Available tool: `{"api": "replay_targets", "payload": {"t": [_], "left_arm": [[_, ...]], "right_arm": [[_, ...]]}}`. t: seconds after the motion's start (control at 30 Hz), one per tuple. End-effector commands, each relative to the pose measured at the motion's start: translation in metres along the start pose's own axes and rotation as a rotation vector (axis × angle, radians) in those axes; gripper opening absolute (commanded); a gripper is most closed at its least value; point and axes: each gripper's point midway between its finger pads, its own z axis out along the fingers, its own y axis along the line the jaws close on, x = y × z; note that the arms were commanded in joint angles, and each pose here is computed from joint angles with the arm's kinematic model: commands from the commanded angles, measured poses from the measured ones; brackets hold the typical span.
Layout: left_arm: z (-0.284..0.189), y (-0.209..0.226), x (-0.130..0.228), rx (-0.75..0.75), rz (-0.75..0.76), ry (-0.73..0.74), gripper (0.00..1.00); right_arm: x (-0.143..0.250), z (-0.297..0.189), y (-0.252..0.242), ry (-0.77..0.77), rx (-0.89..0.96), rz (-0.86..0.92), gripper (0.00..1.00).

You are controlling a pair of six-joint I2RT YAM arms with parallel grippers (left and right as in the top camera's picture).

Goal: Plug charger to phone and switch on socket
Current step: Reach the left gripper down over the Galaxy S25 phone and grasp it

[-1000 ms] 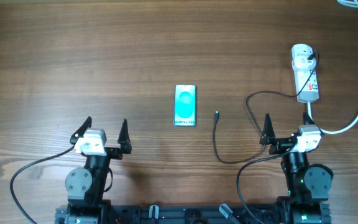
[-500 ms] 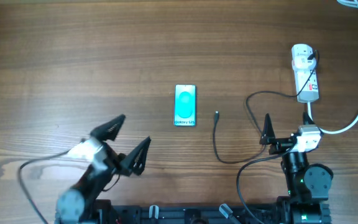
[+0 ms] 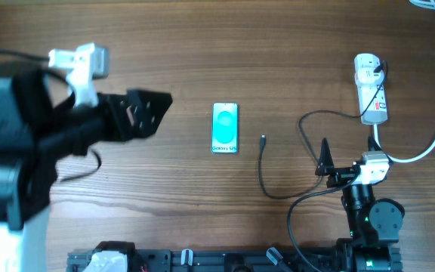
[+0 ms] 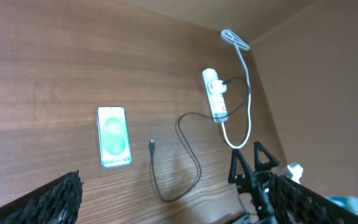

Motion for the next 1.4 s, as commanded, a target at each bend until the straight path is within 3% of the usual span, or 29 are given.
{"api": "replay_targets", "payload": {"t": [0.0,0.1,0.2,0.33,0.53,0.77,1.37], "left_arm": [[0.042,0.021,0.008,-0.186,-0.149,0.135,0.99],[0.102,0.040,0.035,-0.441,-0.145,0.290,0.99],[0.155,0.052,0.054,-0.561,-0.109,0.396,1.00],[0.239,0.071,0.083,-0.606,-0.089,0.516,1.00],[0.305,0.091,0.124,-0.630,-0.065,0.622,1.00],[0.334,0.112,0.136,-0.632,0.017,0.656,1.00],[0.355,0.152,0.172,-0.709,0.021,0.723,1.00]], "right_arm": [[-0.002,0.000,0.000,-0.008,0.001,-0.010,1.00],[-0.001,0.000,0.000,-0.008,0.001,-0.011,1.00],[-0.001,0.000,0.000,-0.008,0.001,-0.010,1.00],[-0.001,0.000,0.000,-0.008,0.001,-0.010,1.00],[-0.002,0.000,0.000,-0.008,0.001,-0.010,1.00],[-0.001,0.000,0.000,-0.008,0.001,-0.010,1.00],[-0.001,0.000,0.000,-0.008,0.001,-0.010,1.00]]}}
